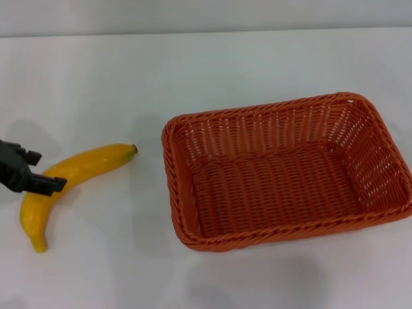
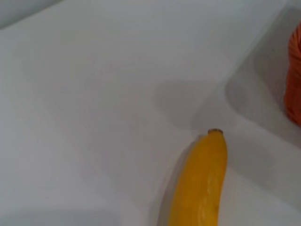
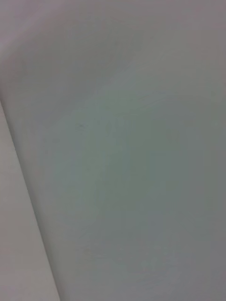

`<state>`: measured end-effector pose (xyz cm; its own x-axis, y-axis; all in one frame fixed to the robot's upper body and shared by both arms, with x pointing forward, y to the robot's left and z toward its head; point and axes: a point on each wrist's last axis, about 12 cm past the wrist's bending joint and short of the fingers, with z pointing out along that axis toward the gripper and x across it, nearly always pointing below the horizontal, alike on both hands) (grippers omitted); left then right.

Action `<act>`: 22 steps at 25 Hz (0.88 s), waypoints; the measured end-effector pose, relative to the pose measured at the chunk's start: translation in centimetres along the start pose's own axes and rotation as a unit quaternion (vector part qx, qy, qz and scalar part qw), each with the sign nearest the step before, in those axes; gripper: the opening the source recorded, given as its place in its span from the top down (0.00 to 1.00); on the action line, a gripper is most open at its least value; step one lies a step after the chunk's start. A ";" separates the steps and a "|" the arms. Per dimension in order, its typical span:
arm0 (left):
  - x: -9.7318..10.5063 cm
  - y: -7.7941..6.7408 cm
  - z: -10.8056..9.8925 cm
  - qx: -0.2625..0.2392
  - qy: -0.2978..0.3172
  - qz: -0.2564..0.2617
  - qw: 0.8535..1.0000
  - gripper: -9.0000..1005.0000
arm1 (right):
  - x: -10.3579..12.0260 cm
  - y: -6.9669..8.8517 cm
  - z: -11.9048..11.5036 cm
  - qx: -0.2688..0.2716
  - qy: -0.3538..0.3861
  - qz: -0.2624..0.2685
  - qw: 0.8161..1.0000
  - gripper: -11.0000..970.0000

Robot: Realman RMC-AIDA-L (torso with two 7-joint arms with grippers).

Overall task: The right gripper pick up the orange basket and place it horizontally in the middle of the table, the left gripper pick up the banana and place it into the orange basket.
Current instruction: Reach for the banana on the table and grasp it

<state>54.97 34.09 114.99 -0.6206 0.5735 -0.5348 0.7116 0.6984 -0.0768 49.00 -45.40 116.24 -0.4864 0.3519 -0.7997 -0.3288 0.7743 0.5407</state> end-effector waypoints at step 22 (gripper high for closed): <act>2.2 0.1 3.0 -0.003 0.012 -0.017 1.000 0.22 | 0.4 -0.4 0.3 -0.005 0.002 0.025 1.000 0.59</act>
<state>54.68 34.12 111.27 -0.6524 0.5587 -0.5121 0.6875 0.7206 -0.0897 49.13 -45.41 115.65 -0.5053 0.3877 -0.7709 -0.3122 0.7507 0.5822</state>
